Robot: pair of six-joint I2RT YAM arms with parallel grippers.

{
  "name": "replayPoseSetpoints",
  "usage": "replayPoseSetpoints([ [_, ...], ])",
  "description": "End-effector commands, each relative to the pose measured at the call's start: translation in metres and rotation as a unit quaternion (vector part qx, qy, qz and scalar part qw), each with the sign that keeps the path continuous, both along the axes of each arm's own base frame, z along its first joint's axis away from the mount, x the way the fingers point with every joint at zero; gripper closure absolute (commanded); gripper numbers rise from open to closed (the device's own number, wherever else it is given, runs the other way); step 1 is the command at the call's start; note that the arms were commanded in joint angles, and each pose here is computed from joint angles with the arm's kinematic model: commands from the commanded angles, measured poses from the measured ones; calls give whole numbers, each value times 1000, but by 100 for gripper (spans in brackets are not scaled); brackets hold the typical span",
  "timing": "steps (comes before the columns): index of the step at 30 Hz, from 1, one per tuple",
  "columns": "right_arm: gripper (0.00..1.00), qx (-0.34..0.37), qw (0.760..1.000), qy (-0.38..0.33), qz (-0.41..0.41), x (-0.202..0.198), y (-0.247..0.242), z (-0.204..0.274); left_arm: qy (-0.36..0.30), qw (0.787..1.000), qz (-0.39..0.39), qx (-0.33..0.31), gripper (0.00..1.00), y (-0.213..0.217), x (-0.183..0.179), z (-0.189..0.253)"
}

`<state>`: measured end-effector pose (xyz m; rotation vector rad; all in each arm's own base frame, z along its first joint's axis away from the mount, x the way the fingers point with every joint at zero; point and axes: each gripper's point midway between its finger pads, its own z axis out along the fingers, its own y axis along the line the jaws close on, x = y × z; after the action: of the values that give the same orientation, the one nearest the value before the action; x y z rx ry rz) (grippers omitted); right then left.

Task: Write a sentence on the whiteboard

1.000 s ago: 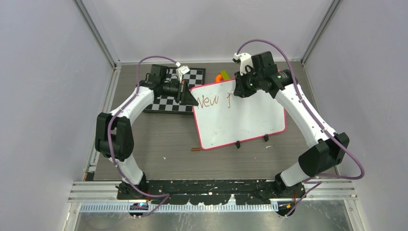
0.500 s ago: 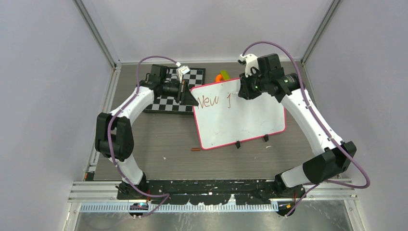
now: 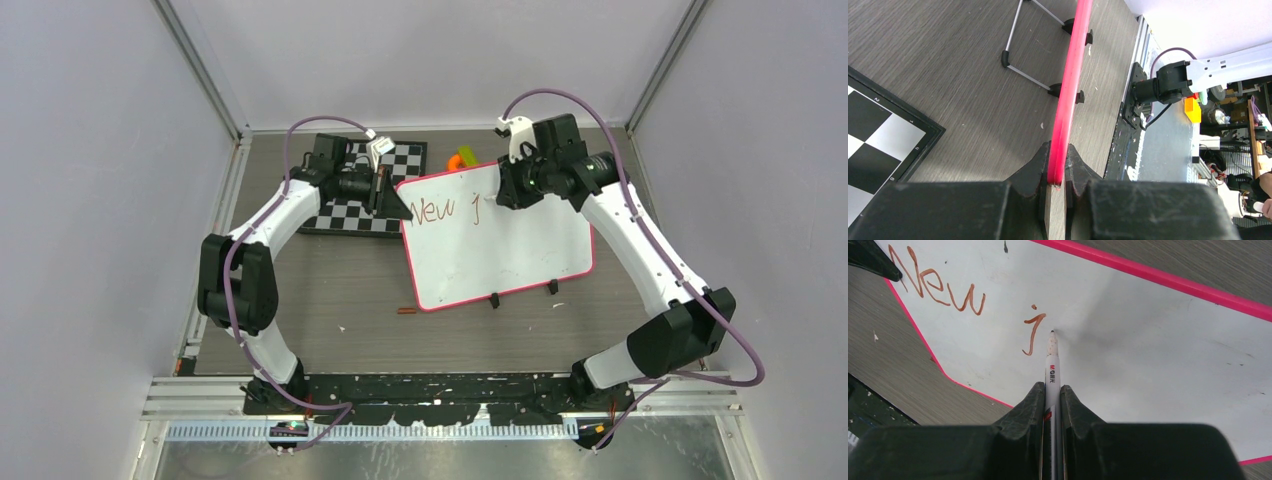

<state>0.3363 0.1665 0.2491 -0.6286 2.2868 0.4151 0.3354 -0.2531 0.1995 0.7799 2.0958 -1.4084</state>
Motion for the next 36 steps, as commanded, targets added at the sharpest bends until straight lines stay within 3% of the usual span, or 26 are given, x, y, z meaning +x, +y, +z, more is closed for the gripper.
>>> replayPoseSetpoints([
  [1, 100, 10, 1000, -19, 6, 10, 6, 6, -35, 999, 15, 9, 100, 2, 5, 10],
  [20, 100, -24, 1000, 4, 14, -2, -6, -16, -32, 999, 13, 8, 100, 1, 6, 7],
  [36, 100, -5, 1000, -17, -5, 18, -11, 6, -33, 999, 13, 8, 100, 0, 6, 7],
])
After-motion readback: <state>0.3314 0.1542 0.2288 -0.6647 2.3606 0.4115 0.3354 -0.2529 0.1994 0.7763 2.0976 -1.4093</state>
